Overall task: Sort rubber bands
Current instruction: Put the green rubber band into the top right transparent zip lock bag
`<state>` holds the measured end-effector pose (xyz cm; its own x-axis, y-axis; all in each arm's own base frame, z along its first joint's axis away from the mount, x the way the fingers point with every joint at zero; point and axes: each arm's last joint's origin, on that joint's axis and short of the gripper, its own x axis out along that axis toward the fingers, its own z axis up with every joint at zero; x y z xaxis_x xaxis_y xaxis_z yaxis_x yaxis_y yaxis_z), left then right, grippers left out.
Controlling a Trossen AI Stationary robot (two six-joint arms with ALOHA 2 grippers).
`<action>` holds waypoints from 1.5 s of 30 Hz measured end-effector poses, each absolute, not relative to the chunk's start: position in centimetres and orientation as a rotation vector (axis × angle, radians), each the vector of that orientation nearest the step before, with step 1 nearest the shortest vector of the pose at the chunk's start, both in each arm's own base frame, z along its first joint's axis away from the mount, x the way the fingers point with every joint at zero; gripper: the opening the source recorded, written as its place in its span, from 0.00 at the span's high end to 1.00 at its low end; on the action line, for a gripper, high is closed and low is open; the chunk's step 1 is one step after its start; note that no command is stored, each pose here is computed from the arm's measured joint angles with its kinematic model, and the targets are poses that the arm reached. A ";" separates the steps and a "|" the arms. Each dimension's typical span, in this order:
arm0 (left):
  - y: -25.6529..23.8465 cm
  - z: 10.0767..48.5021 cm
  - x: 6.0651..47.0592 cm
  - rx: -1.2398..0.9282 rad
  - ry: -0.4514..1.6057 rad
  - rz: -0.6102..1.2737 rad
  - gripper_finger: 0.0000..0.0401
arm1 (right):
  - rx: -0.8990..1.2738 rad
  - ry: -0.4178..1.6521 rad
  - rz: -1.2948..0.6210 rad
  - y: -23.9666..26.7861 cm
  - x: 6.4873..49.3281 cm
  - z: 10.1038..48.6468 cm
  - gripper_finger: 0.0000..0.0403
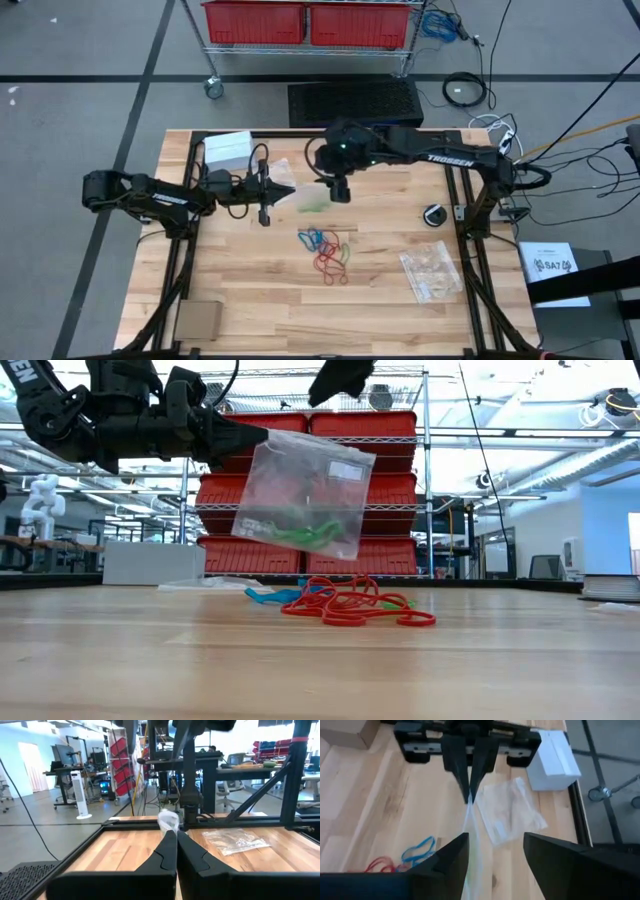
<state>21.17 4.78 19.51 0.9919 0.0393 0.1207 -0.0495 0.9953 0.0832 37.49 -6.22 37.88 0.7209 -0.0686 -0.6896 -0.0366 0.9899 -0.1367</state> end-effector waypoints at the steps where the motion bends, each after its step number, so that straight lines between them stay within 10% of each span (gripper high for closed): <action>1: 4.8 19.5 21.2 0.087 -0.121 0.045 1.00 | -0.138 0.775 -0.019 -6.2 37.2 38.2 0.55; 12: 4.6 20.2 20.9 0.074 -0.208 0.023 1.00 | 0.006 0.820 -0.031 -4.8 31.8 37.5 0.55; 22: 4.5 20.0 21.2 0.075 -0.250 -0.048 1.00 | 0.298 0.799 -0.049 -0.1 28.7 24.1 0.55; 45: 4.7 19.4 21.6 0.089 -0.210 -0.031 1.00 | 0.489 1.002 -0.305 5.6 34.1 13.0 0.60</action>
